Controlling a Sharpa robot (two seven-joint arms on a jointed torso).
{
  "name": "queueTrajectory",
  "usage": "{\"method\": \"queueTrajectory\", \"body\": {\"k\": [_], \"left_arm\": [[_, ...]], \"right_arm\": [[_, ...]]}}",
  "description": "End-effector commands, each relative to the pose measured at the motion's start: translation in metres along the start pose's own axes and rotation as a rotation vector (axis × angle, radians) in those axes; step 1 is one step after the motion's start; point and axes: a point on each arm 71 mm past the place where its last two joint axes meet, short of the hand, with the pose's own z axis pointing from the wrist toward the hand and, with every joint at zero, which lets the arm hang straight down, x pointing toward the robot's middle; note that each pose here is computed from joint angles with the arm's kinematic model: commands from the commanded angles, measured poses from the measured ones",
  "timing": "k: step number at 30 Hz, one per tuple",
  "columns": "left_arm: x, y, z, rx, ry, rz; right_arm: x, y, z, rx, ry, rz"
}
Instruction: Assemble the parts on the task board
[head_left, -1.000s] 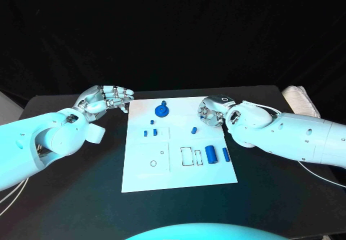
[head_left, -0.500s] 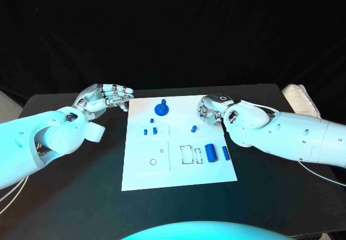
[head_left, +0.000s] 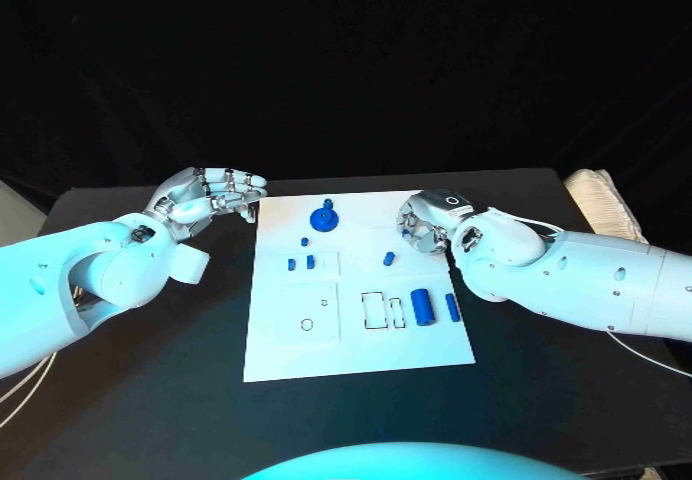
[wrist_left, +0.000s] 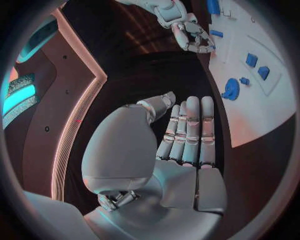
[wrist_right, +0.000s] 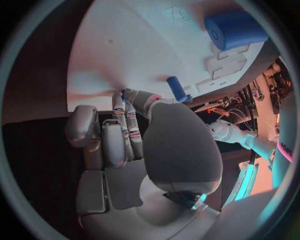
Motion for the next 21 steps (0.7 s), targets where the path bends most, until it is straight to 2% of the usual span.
{"method": "queueTrajectory", "body": {"k": [1,11,16,21], "left_arm": [[0.001,-0.0012,0.0003,0.013,0.012,-0.012],[0.0011,-0.001,0.0011,0.014,0.012,-0.012],[0.0019,-0.0008,0.0021,0.014,0.013,-0.013],[0.0044,-0.0005,0.0045,0.015,0.015,-0.016]], "right_arm": [[-0.008,0.002,-0.003,-0.021,-0.064,0.029],[-0.028,0.009,-0.016,-0.047,-0.098,0.115],[-0.033,0.025,-0.023,-0.09,-0.094,0.164],[-0.033,0.055,-0.027,-0.161,-0.055,0.209]]}}
